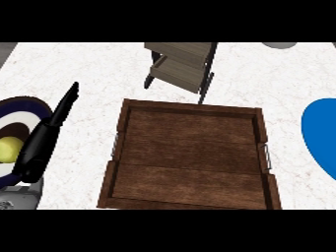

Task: Pick the tomato from the tray and place it in the tiered basket

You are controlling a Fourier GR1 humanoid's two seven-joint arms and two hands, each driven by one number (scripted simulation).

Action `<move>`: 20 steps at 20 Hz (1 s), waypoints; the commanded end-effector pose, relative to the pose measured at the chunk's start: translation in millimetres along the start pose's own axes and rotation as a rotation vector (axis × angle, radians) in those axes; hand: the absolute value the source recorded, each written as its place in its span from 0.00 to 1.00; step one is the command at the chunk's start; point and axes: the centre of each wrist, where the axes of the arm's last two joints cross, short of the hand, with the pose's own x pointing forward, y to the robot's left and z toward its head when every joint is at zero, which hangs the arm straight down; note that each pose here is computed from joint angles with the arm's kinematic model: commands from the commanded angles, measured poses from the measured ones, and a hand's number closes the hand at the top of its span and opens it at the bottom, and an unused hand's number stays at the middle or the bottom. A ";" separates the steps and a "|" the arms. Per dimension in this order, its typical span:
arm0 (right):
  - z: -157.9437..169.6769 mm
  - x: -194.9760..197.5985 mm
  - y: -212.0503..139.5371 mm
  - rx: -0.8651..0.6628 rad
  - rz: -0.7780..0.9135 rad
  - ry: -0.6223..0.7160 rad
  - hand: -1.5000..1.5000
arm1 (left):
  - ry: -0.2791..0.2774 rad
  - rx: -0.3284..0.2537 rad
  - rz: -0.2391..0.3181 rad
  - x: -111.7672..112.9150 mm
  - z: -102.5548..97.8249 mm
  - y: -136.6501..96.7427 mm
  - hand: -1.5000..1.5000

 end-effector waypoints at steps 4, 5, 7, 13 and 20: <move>-30.6 66.7 22.9 0.028 -0.035 0.074 1.00 | -0.013 -0.005 -0.001 3.2 5.8 -9.8 0.50; -38.4 62.5 28.0 0.027 -0.020 0.076 1.00 | -0.003 -0.021 0.008 11.2 -6.3 5.6 0.50; -42.7 81.9 25.1 0.042 -0.054 0.087 1.00 | -0.013 -0.014 0.011 10.1 -2.7 -9.6 0.50; -69.8 101.9 72.2 0.130 -0.083 0.106 1.00 | -0.030 -0.019 0.012 -1.2 -5.1 -10.7 0.50; -80.6 122.6 148.0 0.155 -0.092 0.149 1.00 | -0.037 -0.027 0.006 5.5 -5.2 -18.0 0.50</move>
